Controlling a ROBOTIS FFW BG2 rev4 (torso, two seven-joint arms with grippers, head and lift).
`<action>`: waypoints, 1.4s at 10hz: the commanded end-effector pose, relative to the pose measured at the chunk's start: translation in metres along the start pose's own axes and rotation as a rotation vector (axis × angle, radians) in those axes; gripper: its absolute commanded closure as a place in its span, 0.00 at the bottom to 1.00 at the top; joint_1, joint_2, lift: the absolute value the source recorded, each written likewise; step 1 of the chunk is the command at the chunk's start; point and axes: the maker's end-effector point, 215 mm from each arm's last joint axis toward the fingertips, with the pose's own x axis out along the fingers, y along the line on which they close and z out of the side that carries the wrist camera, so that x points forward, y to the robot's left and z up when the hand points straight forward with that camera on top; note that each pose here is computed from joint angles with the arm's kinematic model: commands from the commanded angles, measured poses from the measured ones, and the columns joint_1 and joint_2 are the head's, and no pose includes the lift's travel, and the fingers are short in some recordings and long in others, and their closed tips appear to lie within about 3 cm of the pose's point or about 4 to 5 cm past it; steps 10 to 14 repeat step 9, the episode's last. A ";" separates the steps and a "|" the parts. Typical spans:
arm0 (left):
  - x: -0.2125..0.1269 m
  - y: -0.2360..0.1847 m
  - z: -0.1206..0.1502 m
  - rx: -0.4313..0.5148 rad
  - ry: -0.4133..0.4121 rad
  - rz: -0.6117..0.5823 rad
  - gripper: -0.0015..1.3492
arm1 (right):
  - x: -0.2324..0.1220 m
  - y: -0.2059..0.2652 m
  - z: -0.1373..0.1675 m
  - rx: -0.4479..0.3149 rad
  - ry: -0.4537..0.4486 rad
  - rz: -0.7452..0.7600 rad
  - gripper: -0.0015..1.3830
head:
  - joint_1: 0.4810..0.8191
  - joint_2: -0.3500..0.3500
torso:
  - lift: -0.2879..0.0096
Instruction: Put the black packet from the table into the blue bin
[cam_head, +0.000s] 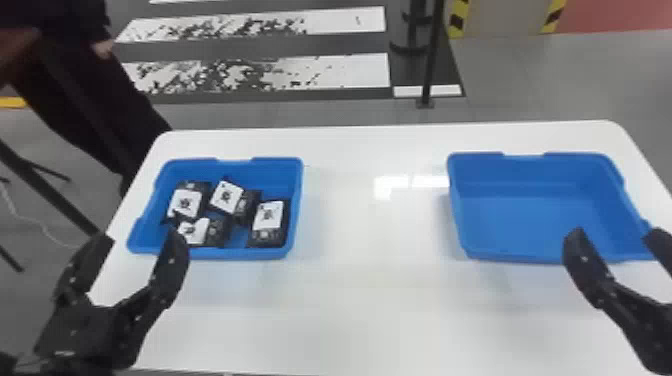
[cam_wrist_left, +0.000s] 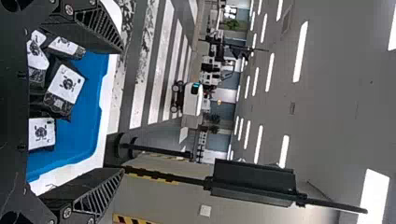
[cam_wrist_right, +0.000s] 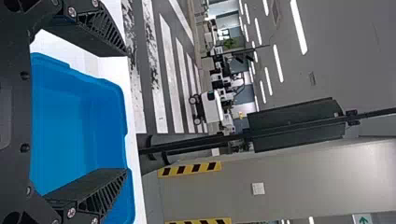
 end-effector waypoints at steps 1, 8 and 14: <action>-0.001 0.000 0.000 -0.003 0.001 0.001 0.09 | -0.001 0.000 0.000 0.001 0.001 -0.001 0.10 | 0.63 0.64 | 0.60; -0.002 0.000 0.000 -0.010 -0.003 0.002 0.09 | -0.004 0.000 -0.003 0.005 0.008 -0.002 0.10 | 0.63 0.64 | 0.60; -0.002 0.001 0.000 -0.010 -0.001 0.002 0.09 | -0.003 0.000 -0.001 0.004 0.005 -0.001 0.10 | 0.63 0.64 | 0.60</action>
